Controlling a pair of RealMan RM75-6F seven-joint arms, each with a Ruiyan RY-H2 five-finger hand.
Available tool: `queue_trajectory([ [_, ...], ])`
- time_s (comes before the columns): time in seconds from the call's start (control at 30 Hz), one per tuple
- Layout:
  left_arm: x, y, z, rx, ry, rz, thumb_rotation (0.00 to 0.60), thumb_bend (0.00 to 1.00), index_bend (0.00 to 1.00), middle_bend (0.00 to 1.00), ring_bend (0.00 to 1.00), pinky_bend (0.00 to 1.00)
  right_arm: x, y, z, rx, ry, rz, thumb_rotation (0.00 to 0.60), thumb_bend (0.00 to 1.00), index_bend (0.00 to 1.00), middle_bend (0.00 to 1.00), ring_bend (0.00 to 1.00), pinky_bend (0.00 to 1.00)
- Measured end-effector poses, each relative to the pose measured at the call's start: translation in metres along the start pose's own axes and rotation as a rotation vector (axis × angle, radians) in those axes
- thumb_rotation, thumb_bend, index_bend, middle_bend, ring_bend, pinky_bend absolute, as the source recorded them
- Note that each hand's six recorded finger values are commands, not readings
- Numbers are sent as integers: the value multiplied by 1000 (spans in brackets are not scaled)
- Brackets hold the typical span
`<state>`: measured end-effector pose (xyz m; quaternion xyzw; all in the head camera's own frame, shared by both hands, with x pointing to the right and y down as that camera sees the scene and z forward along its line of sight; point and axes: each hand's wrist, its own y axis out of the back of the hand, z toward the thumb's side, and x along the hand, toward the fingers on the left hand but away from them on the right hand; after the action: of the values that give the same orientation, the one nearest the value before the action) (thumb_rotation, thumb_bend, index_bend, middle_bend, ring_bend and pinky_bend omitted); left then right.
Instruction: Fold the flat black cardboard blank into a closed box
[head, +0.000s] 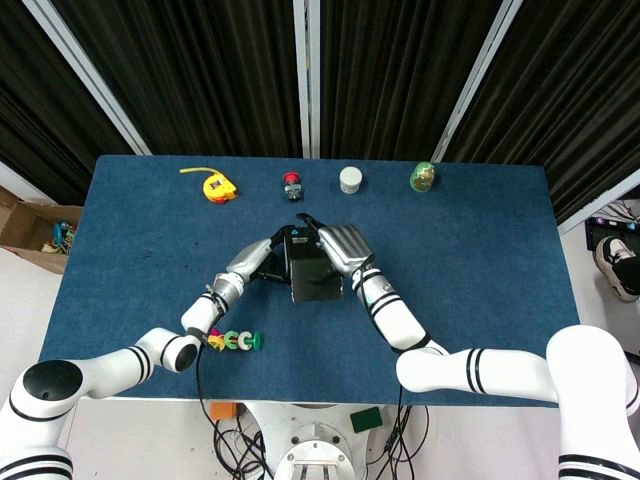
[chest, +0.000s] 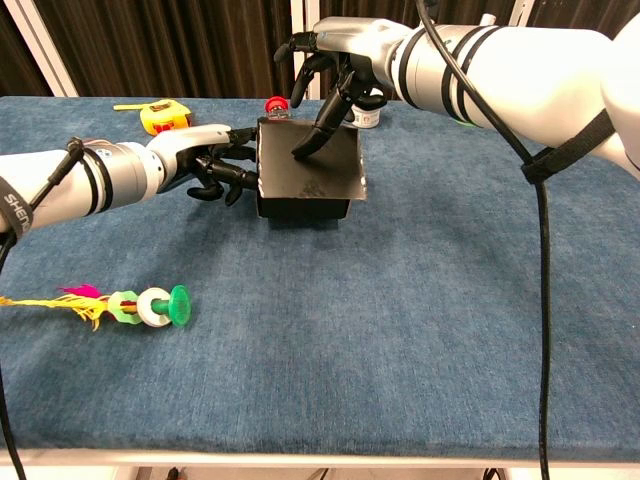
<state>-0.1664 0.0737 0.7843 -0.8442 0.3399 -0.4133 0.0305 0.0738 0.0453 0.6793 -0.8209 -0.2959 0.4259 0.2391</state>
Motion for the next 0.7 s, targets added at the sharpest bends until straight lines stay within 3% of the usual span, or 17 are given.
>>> queue_trajectory([
  [0.2,-5,1,-6,134,8,9,332,68,0,124,673,959,2,0,1,10,6,1,600,0,152,306,739,1000],
  [0.37,-13,0,-10,239,15,-1,271,61,0,83,662,952,3,-1,1,21,8,-5,600,0,155,306,740,1000],
  [0.7,-36,9,-18,377,52,-34,258,53,0,41,646,943,9,-9,1,43,16,-15,600,0,170,308,739,1000],
])
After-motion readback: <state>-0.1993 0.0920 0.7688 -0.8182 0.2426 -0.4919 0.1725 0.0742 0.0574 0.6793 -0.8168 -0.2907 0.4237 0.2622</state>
